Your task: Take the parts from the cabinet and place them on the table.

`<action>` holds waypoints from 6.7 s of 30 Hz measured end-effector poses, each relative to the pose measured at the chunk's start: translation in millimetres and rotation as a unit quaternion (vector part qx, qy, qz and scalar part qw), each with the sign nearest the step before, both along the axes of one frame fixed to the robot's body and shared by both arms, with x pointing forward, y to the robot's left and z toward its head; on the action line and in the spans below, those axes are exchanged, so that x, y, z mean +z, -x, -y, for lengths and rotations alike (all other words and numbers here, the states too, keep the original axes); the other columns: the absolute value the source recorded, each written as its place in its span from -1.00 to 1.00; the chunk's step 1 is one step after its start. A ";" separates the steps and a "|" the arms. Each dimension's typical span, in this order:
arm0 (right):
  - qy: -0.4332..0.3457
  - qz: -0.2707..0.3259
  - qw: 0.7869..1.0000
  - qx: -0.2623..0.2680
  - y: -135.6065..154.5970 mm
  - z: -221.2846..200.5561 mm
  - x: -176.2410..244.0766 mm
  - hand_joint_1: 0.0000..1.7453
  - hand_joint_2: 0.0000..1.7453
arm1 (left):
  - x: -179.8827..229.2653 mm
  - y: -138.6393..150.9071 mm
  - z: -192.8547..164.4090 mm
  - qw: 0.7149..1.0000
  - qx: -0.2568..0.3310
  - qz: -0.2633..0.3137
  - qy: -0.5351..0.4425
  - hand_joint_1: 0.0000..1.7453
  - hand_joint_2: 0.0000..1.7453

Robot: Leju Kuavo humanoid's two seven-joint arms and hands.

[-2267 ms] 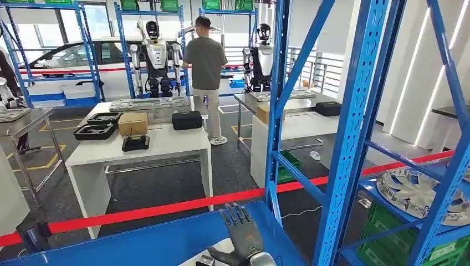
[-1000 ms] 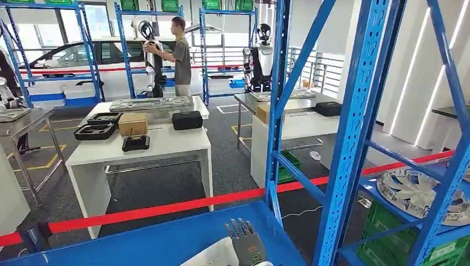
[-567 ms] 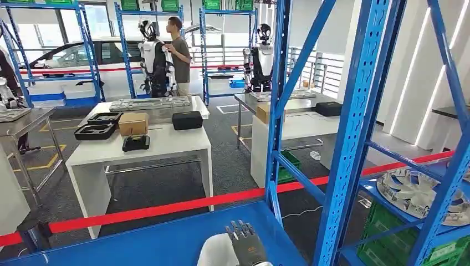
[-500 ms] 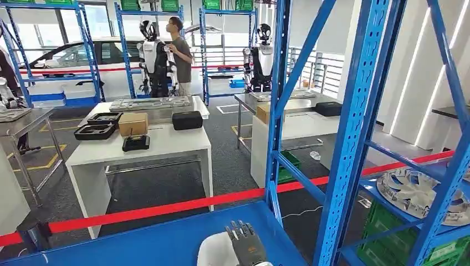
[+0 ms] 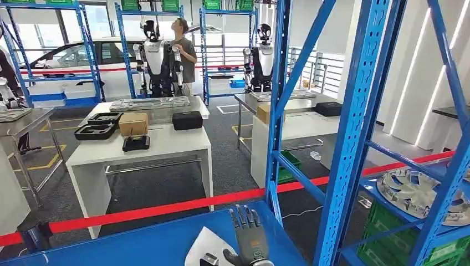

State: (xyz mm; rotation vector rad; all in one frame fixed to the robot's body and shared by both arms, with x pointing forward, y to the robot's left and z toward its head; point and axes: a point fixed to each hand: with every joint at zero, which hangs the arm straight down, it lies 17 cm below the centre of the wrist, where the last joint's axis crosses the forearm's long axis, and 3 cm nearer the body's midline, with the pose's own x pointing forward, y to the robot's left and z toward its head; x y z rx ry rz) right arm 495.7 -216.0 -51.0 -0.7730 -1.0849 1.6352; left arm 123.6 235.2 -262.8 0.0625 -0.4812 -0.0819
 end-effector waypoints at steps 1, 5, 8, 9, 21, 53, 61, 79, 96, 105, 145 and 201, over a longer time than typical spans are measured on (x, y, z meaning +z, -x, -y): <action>-0.001 -0.001 1.000 0.003 0.3 -3.0 0.2 -1.00 -1.00 | 0.2 -0.3 0.0 1.000 0.000 0.001 0.000 -1.00 -1.00; -0.001 -0.014 1.000 0.009 3.2 -10.4 -2.7 -1.00 -1.00 | 0.3 -0.6 0.0 1.000 0.000 0.001 0.000 -1.00 -1.00; 0.001 -0.028 1.000 0.011 6.6 -13.1 -7.0 -1.00 -1.00 | -0.1 -0.1 -0.6 1.000 0.003 -0.001 0.000 -1.00 -1.00; 0.002 -0.032 0.999 0.012 7.5 -13.1 -8.3 -1.00 -1.00 | -0.2 0.2 -0.8 1.000 0.004 -0.001 0.000 -1.00 -1.00; 0.000 -0.057 0.998 0.011 13.3 -13.7 -15.2 -1.00 -1.00 | -1.4 2.7 -1.8 1.000 0.007 -0.009 -0.001 -1.00 -1.00; -0.040 -0.175 0.983 0.029 50.3 -21.7 -45.1 -1.00 -1.00 | -1.6 3.5 -0.2 1.000 -0.003 -0.010 0.000 -1.00 -1.00; -0.104 -0.222 0.967 0.062 69.0 -45.2 -45.7 -1.00 -1.00 | -1.2 2.7 2.4 1.000 -0.007 -0.009 0.001 -1.00 -1.00; -0.125 -0.227 0.963 0.070 75.8 -64.2 -45.4 -1.00 -1.00 | -5.6 5.1 -9.6 0.998 0.044 -0.044 -0.021 -1.00 -1.00; -0.128 -0.211 0.967 0.059 70.1 -61.5 -43.4 -1.00 -1.00 | -4.2 0.9 -8.4 0.998 0.050 -0.037 -0.024 -1.00 -1.00; -0.085 -0.204 0.974 0.048 66.7 -39.2 -49.9 -1.00 1.00 | -2.8 -2.0 -9.6 0.998 0.045 -0.025 -0.030 -1.00 -1.00; -0.045 -0.167 0.985 0.027 49.2 -15.5 -44.7 -1.00 -1.00 | 5.2 -16.2 -7.0 0.999 0.037 0.027 -0.023 -1.00 -1.00; -0.047 -0.172 0.984 0.020 57.0 -10.2 -52.7 -1.00 -1.00 | 2.9 -12.8 -16.0 0.998 0.048 0.013 -0.047 -1.00 -1.00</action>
